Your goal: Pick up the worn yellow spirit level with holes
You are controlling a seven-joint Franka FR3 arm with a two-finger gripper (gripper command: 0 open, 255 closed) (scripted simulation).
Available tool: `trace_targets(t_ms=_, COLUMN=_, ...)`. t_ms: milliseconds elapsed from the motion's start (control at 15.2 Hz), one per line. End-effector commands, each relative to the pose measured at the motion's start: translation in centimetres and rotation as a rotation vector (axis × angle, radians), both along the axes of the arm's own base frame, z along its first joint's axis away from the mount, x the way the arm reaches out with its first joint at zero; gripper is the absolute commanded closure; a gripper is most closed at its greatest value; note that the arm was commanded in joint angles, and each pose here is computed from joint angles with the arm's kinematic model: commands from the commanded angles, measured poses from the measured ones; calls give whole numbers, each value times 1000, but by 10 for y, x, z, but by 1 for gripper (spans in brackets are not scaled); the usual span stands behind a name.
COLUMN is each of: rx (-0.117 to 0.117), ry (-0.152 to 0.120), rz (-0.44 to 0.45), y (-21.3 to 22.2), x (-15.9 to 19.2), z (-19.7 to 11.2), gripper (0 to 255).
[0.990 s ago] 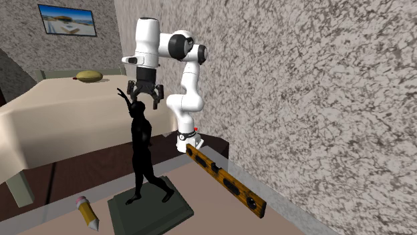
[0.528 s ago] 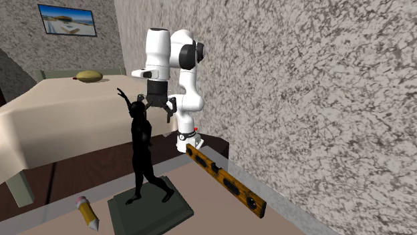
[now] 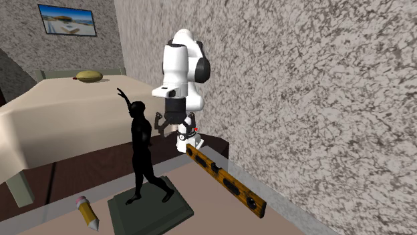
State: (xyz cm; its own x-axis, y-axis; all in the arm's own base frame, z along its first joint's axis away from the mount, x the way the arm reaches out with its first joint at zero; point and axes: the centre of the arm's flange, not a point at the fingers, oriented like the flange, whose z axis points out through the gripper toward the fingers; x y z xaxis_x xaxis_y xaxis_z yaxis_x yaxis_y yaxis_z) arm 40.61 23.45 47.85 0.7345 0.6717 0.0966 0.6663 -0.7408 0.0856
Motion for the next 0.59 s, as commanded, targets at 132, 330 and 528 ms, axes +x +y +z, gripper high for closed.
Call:
trace_targets(t_ms=132, rx=0, ry=13, rz=128, y=44, x=-4, z=-24, gripper=0)
trace_targets(t_ms=330, rx=0, ry=23, rz=223, y=76, x=-11, z=-43, gripper=0)
trace_targets(t_ms=528, rx=0, ry=33, rz=318, y=107, x=-21, z=-61, gripper=0)
